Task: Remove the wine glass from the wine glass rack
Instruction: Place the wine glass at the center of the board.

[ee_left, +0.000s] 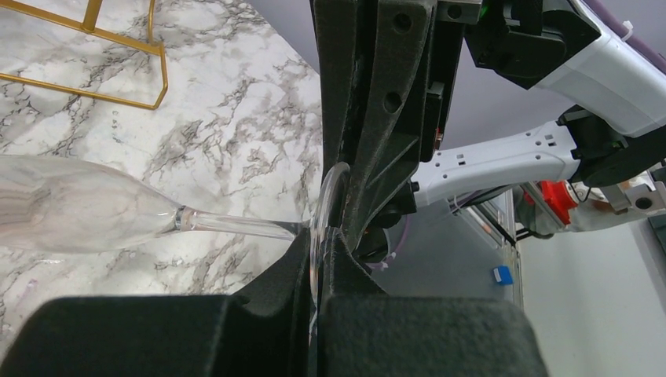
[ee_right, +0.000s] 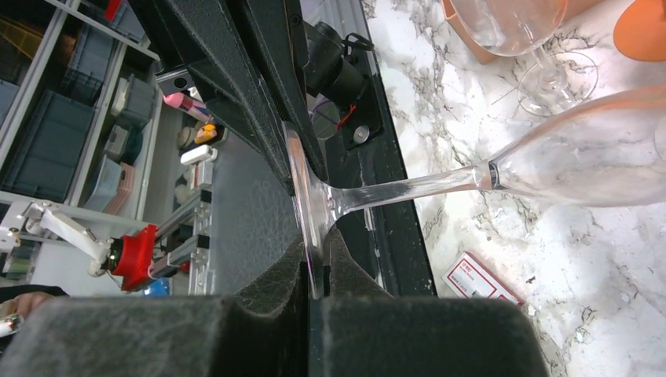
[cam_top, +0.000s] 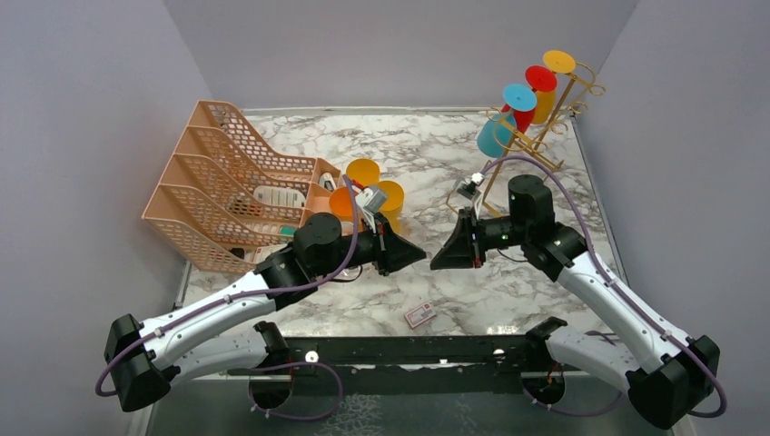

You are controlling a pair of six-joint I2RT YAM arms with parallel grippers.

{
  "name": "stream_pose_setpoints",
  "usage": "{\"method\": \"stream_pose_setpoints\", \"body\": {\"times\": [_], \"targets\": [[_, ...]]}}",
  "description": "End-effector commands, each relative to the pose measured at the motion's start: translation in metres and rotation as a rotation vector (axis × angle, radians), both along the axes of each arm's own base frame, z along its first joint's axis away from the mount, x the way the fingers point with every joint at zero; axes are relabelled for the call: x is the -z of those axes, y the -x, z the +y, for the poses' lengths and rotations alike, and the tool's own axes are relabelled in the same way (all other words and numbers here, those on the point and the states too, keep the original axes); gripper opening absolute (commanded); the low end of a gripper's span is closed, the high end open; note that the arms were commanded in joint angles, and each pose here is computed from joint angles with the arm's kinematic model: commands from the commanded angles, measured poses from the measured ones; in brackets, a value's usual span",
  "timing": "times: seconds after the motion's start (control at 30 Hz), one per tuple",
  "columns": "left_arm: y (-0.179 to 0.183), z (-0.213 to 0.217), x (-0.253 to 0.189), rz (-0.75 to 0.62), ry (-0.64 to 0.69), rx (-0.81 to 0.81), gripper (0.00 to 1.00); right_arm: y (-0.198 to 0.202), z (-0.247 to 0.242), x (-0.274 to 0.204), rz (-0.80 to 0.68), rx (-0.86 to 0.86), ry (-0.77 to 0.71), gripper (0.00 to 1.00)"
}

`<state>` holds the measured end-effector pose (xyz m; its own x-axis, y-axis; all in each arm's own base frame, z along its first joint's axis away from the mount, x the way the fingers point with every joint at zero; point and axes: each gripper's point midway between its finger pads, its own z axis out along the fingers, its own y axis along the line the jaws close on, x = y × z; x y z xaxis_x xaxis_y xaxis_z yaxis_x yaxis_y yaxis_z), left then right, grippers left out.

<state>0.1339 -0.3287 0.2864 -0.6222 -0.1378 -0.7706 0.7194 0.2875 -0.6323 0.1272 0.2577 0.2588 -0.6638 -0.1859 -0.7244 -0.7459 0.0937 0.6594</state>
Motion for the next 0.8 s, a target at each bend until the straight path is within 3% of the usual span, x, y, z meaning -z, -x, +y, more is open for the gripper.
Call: {"method": "stream_pose_setpoints", "body": {"times": [0.0,0.07,0.27,0.47,0.53,0.77], "targets": [[0.002,-0.004,-0.021,-0.041,0.071,0.019,0.0,0.003,0.004,0.0,-0.066,-0.039,-0.006,0.01],[0.002,-0.003,-0.019,-0.035,0.058,0.011,0.0,0.004,0.002,0.002,-0.07,-0.034,0.011,0.01],[0.001,0.005,-0.012,-0.027,0.011,-0.014,0.38,0.013,-0.007,0.012,-0.065,-0.037,0.051,0.01],[-0.006,0.021,-0.014,-0.038,-0.027,-0.093,0.48,0.033,-0.012,0.014,-0.143,-0.115,-0.026,0.01],[-0.009,0.023,-0.015,-0.05,-0.042,-0.106,0.56,0.039,-0.014,0.014,-0.203,-0.139,-0.064,0.01],[-0.033,0.032,-0.01,0.013,-0.068,-0.139,0.7,0.048,-0.018,0.024,-0.424,-0.186,-0.163,0.01]]}}
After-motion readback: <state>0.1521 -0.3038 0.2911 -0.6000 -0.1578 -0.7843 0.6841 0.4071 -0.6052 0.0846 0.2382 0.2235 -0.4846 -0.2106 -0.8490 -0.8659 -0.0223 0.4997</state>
